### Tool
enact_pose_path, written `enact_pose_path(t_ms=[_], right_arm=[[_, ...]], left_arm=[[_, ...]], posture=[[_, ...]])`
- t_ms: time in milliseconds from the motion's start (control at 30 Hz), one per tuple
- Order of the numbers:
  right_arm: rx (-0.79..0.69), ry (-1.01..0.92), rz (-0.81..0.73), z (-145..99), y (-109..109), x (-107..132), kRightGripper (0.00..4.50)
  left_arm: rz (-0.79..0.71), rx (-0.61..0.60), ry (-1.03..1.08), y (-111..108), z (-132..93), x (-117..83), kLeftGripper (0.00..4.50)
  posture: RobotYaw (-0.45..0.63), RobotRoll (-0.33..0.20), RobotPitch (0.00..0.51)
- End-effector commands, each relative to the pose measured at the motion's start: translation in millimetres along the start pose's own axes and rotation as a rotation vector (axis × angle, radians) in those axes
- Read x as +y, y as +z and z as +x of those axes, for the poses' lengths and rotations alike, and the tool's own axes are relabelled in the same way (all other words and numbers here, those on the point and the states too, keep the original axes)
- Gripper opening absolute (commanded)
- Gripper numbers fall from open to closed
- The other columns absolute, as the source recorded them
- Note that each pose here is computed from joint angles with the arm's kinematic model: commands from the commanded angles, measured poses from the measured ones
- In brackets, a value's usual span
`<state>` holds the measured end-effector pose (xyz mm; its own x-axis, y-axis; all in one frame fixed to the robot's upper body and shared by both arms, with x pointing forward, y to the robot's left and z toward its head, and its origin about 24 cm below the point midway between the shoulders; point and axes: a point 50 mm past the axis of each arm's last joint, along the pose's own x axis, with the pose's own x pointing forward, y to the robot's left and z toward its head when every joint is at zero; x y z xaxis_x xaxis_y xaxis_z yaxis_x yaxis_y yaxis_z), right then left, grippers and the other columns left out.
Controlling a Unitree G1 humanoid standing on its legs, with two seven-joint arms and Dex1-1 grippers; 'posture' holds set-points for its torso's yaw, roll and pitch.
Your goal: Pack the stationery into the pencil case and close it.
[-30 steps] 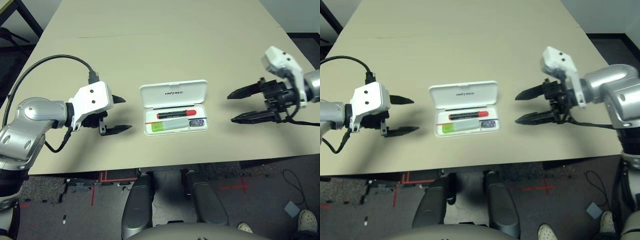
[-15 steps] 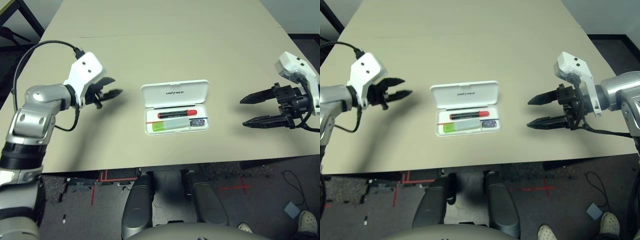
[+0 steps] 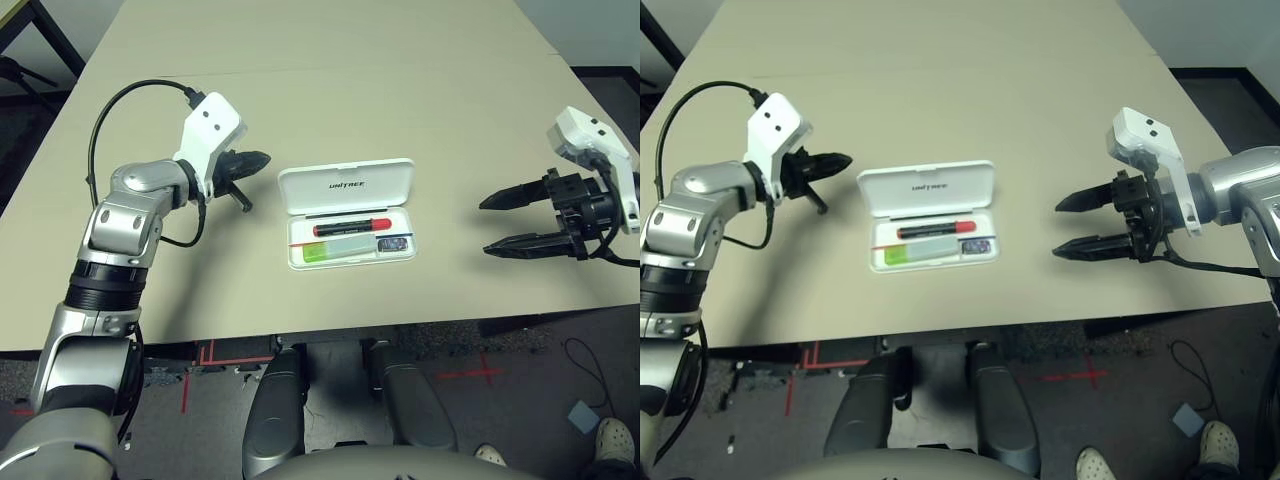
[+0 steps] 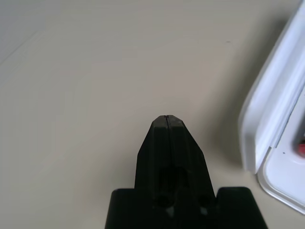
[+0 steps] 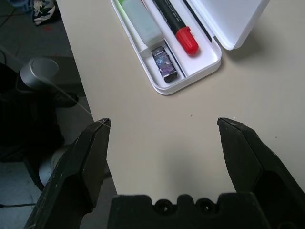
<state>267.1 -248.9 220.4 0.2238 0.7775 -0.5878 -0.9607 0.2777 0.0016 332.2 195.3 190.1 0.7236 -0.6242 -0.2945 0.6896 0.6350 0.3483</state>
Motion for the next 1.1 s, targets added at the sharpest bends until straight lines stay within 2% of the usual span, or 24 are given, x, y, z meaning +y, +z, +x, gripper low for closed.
enact_pose_path(t_ms=[33,433,833,1100], right_arm=[[0.009,0.004,-0.016,0,2,2,4.50],[0.017,0.003,-0.020,0,0,0,4.50],[0.032,-0.001,-0.023,1,-3,-2,4.50],[0.039,0.001,-0.026,4,-4,-3,4.50]], left_arm=[[0.041,-0.012,-0.052,7,3,-8,0.03],[0.101,-0.015,-0.172,14,6,-27,0.03],[0.189,0.012,-0.377,13,2,-71,0.03],[0.194,0.033,-0.425,7,6,-91,0.03]], posture=[[-0.02,0.000,0.206],[-0.03,0.000,0.196],[-0.03,0.000,0.197],[-0.02,0.000,0.199]])
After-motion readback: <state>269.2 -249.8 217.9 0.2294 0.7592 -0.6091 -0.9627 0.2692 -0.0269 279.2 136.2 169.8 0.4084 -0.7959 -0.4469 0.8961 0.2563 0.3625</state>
